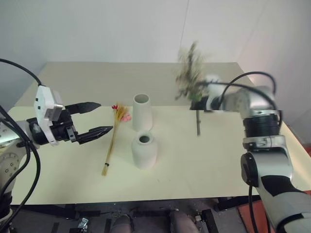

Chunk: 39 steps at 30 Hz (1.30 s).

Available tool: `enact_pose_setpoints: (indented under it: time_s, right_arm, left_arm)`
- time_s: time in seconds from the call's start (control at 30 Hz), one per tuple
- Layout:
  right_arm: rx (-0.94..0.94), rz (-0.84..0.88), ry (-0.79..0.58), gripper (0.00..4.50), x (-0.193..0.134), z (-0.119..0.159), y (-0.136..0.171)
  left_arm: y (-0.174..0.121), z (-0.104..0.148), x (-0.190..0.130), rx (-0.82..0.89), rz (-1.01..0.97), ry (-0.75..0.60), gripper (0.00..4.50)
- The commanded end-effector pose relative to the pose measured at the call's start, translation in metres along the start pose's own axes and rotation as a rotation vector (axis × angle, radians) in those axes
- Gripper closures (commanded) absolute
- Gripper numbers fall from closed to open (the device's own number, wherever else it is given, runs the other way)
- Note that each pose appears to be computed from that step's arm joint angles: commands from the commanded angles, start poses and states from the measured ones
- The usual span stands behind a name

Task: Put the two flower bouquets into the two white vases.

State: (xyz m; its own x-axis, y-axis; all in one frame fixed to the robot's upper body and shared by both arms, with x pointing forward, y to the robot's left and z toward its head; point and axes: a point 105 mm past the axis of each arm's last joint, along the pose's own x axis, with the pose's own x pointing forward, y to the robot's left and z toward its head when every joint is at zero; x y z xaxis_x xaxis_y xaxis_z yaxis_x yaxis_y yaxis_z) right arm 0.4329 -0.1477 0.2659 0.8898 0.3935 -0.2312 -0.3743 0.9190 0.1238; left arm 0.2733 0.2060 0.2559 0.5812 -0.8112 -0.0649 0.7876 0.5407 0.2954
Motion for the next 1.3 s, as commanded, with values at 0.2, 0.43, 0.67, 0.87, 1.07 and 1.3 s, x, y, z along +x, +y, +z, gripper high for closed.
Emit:
enact_pose_setpoints:
  time_s: [0.2, 0.43, 0.67, 0.87, 1.07, 1.3]
  right_arm:
    - [-0.069, 0.31, -0.617, 4.3, -0.021, 0.106, 0.095]
    - [-0.061, 0.457, -0.648, 4.3, -0.003, 0.095, 0.148]
    - [-0.064, 0.51, -0.587, 4.3, 0.008, 0.074, 0.161]
    - [-0.098, 0.501, -0.511, 4.3, 0.023, 0.046, 0.161]
    - [-0.154, 0.514, -0.487, 2.96, 0.031, 0.021, 0.166]
    - [-0.219, 0.529, -0.47, 0.5, 0.019, -0.003, 0.158]
  left_arm:
    - [0.016, 0.011, -0.006, 0.025, 0.087, -0.008, 0.0]
    - [0.023, 0.006, -0.008, 0.003, 0.19, 0.02, 0.0]
    - [0.02, 0.004, -0.013, 0.002, 0.211, 0.035, 0.0]
    - [0.019, 0.002, -0.014, 0.002, 0.217, 0.043, 0.0]
    - [0.021, 0.002, -0.012, 0.004, 0.217, 0.045, 0.0]
    - [0.022, -0.001, -0.008, -0.001, 0.204, 0.047, 0.0]
